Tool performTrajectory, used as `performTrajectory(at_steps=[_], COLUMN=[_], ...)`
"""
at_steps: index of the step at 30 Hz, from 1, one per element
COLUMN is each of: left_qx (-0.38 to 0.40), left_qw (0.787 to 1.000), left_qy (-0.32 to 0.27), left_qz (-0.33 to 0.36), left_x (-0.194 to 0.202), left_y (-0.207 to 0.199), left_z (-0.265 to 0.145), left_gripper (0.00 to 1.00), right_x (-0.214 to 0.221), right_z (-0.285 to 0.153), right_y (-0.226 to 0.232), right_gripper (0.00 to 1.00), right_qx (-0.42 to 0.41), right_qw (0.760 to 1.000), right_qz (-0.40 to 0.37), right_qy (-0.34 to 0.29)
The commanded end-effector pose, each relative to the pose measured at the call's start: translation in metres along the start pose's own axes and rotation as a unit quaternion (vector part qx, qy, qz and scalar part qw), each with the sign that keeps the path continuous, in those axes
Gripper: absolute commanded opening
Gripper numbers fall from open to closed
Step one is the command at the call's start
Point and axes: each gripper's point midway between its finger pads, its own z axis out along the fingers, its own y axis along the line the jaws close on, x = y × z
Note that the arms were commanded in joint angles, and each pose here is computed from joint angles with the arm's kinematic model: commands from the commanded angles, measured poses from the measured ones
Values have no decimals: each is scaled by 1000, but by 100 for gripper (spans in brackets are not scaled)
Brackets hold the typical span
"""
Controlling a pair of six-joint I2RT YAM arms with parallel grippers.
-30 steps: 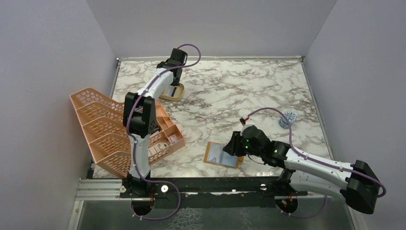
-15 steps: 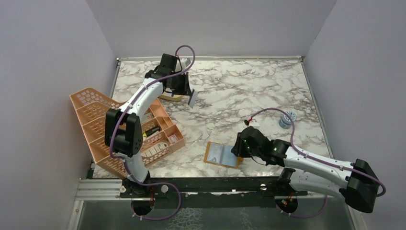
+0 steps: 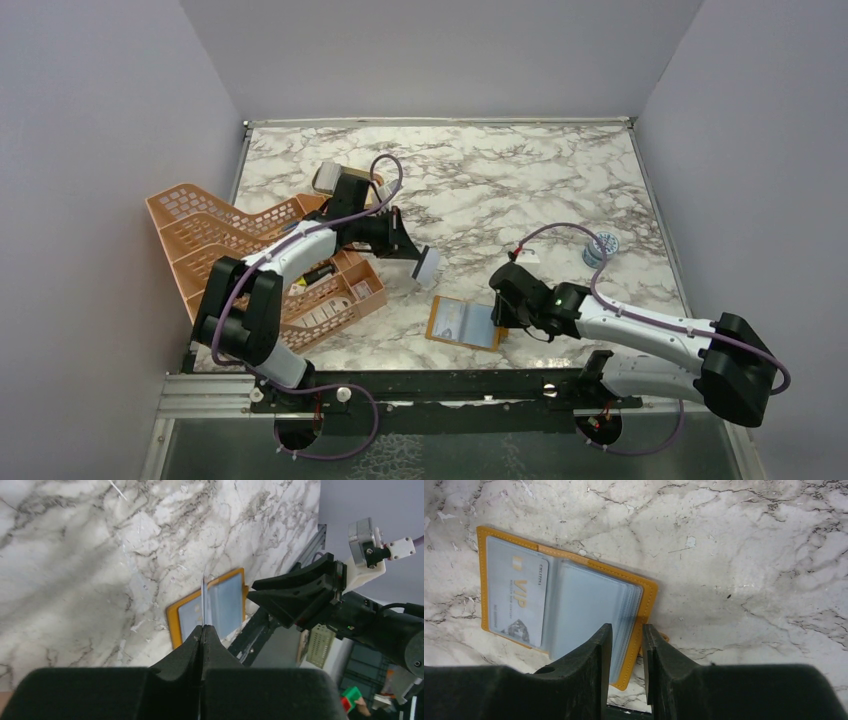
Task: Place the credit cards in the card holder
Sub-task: Insert the credit card into the card holder.
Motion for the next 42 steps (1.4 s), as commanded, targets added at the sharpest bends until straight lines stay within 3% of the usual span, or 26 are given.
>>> performTrajectory(at_steps=[1, 10, 26, 42], left_qx=[64, 54, 46, 1], left_qw=[998, 998, 997, 997], left_qy=[-12, 5, 32, 43], left_qz=[3, -13, -45, -56], left_x=[9, 45, 90, 115], left_y=[-26, -27, -23, -7], left_z=[1, 27, 64, 79], left_gripper=[0, 0, 0, 0], right_x=[-13, -18, 3, 13], right_z=[-2, -3, 17, 14], right_y=[5, 22, 11, 3], right_gripper=[29, 29, 28, 26], right_qx=[-2, -30, 2, -2], right_qw=[1000, 999, 1000, 1000], right_qz=[-6, -1, -12, 0], right_qy=[-27, -25, 11, 19])
